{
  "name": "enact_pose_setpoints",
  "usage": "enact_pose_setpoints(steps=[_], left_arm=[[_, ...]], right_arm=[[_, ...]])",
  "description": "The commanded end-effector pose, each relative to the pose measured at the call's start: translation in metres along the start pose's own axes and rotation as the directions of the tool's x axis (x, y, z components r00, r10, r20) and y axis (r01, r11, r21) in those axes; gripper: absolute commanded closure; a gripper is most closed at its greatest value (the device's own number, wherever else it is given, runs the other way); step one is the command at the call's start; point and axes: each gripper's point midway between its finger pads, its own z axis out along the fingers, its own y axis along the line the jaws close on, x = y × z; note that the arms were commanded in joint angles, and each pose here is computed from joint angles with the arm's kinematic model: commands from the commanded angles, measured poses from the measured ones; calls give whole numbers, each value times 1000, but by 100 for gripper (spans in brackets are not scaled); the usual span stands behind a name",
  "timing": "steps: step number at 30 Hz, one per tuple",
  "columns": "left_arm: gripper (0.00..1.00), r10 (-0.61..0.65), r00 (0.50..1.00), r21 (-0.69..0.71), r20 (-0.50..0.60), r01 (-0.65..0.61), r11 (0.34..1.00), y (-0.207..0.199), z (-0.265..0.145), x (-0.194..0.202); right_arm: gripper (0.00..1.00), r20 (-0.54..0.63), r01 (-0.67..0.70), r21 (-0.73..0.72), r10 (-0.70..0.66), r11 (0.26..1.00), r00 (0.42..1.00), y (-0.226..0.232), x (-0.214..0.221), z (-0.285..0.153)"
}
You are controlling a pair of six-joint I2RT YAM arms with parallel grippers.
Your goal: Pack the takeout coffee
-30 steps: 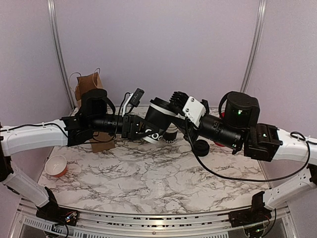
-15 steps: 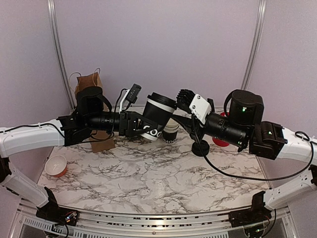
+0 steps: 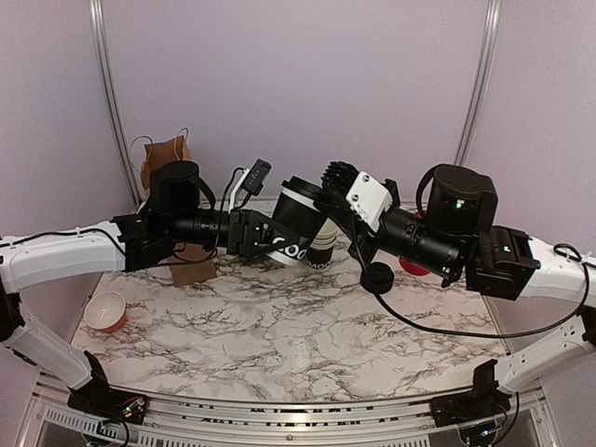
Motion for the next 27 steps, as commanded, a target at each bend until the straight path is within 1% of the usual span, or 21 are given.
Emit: enact_pose_setpoints(steps=[1,4,6,9,13,15,17,18,22,23,27], left_arm=[[38,156,972,94,176,-174,980,-58,-6,-61],[38,176,962,92,209,-198,976,-66,-11,-71],[38,184,960,81,210,-204,976,-63,-11,-71],[37,163,968,57,191,-177,983,-49,-8,-65],[37,157,968,35,198,-167,985,-42,-7,-66],[38,175,962,14,212,-182,983,-41,-9,-69],[37,184,959,-10,217,-186,983,-36,-11,-69],[37,188,957,-35,222,-185,982,-30,-13,-69],[37,219,953,-127,208,-196,972,-11,-17,-62],[37,234,950,-169,204,-202,965,-4,-19,-61],[36,286,946,-306,154,-229,924,21,-26,-51]], right_arm=[[86,-96,29,-255,-55,966,994,80,38,16],[86,-118,-11,-264,-21,964,993,83,42,15],[85,-116,-27,-250,-2,968,993,76,39,12],[80,-102,-21,-236,-3,971,995,67,34,6],[78,-158,-14,-325,-40,945,987,92,46,9],[77,-166,-51,-359,-10,932,986,101,47,10],[74,-144,-78,-363,26,928,989,100,40,8],[72,-139,-85,-353,37,932,990,95,37,6],[71,-172,-133,-284,86,949,981,63,39,5],[69,-175,-146,-268,100,952,979,54,40,4],[58,-152,-203,-222,172,954,973,23,37,-7]])
